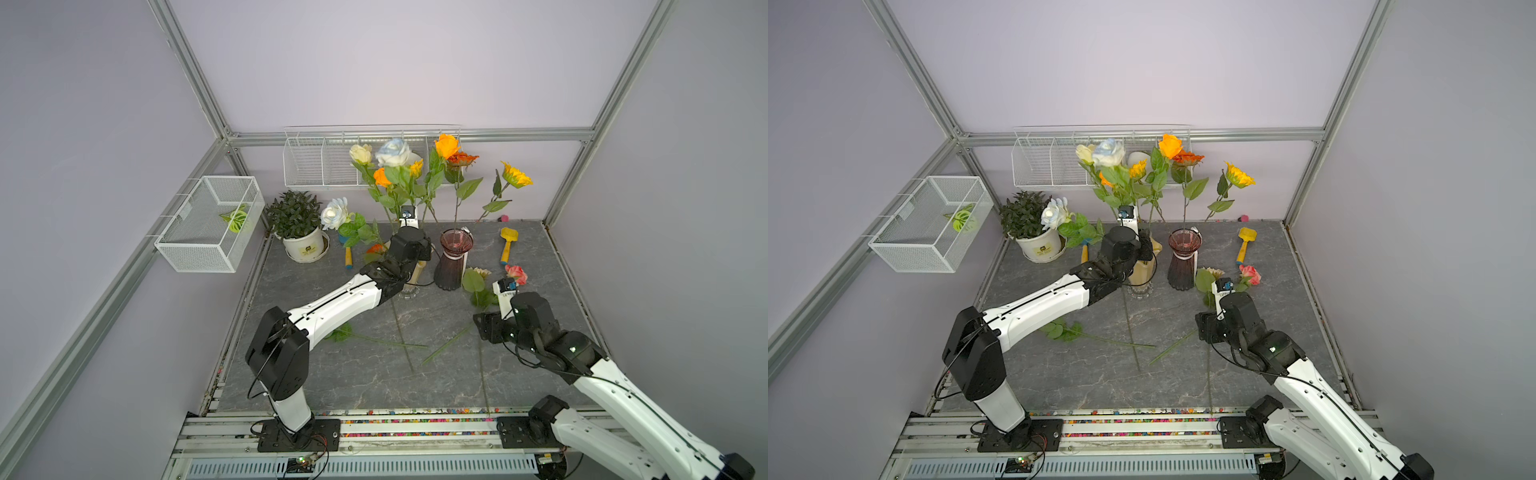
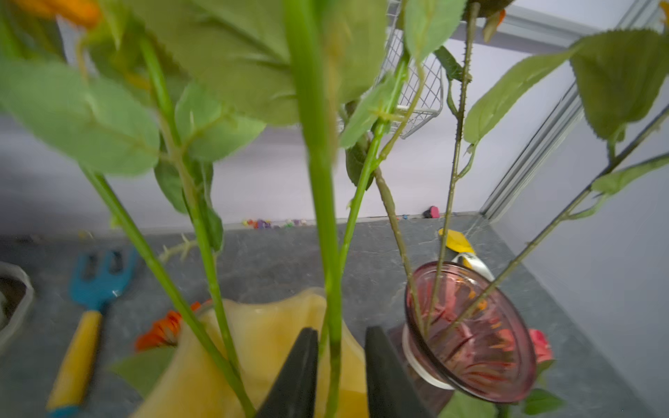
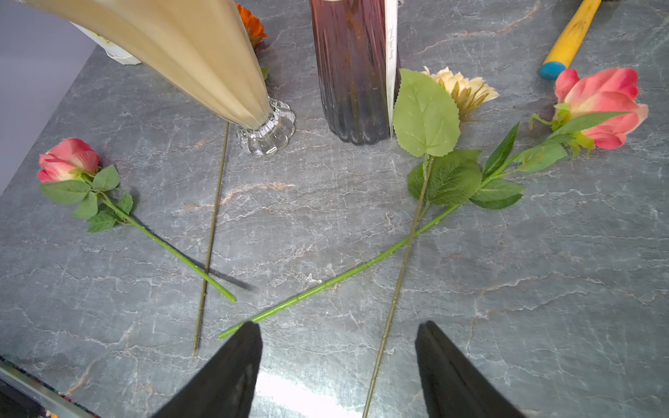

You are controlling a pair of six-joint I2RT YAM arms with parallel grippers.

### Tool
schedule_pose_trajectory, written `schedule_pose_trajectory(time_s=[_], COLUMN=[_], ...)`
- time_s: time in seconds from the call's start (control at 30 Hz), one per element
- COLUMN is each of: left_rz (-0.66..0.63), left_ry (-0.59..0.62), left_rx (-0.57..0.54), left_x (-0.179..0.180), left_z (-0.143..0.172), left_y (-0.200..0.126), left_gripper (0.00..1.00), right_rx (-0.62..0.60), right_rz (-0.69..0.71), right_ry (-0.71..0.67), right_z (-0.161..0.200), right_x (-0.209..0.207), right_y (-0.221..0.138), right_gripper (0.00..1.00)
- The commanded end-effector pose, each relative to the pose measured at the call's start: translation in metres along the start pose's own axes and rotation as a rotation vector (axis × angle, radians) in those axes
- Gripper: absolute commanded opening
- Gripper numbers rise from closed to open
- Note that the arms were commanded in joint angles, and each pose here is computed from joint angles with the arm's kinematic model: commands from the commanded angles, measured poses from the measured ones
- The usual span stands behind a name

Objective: Arrange the flowers in different vases according to their variety
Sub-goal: Insert the flower into the vase.

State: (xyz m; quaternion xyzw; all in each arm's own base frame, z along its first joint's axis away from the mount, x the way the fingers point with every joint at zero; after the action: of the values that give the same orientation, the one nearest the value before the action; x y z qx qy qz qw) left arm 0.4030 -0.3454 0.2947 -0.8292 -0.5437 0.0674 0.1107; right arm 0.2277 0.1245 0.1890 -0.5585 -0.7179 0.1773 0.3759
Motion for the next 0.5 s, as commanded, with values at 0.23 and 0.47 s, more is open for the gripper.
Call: schedule_pose_trajectory(time_s=[0.23, 0.47], left_rz=[0.062, 0.119], left_ry=[-0.042, -0.095], left_rx=[0.134, 0.227], left_x=[-0.024, -0.032], left_z=[0.009, 0.021], left_y=[-0.044, -0.087], left_gripper=[0.59, 0.63], right_rx=[0.012, 0.150], right_rz=[0.072, 0.341], right_ry=[0.034, 0.175], right_z=[-0.007, 0.004], right_x=[-0.007, -0.045], right_y=[-0.016, -0.010], right_gripper=[0.74, 0.74])
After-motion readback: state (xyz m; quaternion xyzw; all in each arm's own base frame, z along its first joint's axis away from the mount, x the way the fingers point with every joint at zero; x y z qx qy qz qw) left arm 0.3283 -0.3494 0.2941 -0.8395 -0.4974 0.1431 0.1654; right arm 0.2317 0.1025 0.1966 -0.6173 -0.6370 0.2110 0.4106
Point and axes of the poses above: each gripper's point midway between its finger pads, its own y axis out along the fingers, its own x axis along the line the jaws close on, z = x × y, the point moved 1 cm from there along -y, back along the fingers, and after that the axes turned 12 degrees about y, right-handed, at the moved point
